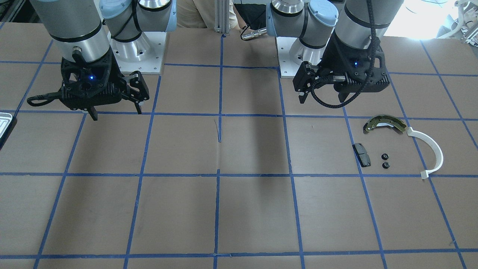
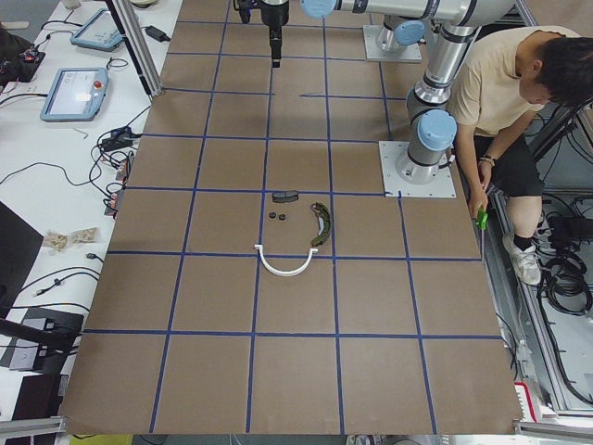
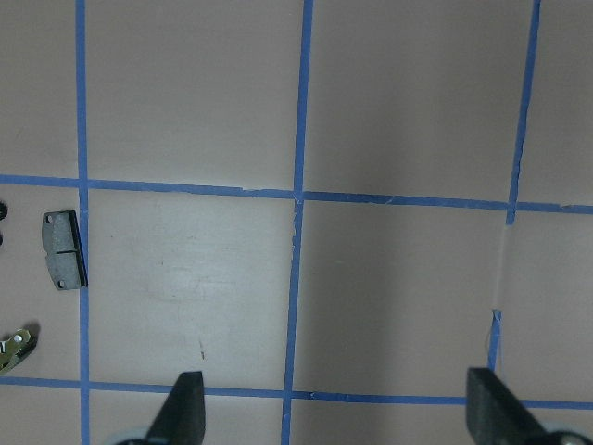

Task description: Place bearing gear from tray to pile

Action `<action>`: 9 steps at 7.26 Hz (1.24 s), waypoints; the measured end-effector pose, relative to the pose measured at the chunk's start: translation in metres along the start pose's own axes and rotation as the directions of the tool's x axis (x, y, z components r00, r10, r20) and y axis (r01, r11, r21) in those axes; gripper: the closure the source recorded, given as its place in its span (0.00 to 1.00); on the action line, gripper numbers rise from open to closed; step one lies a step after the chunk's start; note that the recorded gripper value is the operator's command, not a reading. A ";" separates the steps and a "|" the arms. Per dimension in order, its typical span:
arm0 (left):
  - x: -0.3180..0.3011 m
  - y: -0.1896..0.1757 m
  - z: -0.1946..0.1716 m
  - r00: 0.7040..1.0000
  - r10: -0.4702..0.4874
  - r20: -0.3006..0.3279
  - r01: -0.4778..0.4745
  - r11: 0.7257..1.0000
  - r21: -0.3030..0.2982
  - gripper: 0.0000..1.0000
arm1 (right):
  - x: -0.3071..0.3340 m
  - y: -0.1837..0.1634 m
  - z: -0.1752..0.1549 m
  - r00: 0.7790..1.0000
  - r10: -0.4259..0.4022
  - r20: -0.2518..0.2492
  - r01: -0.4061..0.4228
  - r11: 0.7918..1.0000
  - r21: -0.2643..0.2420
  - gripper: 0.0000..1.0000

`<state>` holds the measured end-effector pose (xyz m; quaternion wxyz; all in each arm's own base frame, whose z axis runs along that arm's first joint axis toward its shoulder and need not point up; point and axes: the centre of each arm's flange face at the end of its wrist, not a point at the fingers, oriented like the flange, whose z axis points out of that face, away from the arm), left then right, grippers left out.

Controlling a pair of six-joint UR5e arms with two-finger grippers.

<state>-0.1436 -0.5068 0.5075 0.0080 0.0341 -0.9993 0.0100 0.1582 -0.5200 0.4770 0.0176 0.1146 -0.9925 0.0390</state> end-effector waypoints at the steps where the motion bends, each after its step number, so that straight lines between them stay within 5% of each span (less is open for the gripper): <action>1: 0.000 0.000 -0.001 1.000 0.000 -0.001 0.000 1.000 0.004 0.00 | 0.000 0.000 0.000 1.000 0.001 0.000 -0.001 1.000 0.000 0.00; 9: -0.001 0.006 -0.006 1.000 0.003 0.002 -0.003 1.000 0.015 0.00 | 0.000 0.000 0.000 1.000 0.001 0.001 -0.001 1.000 0.002 0.00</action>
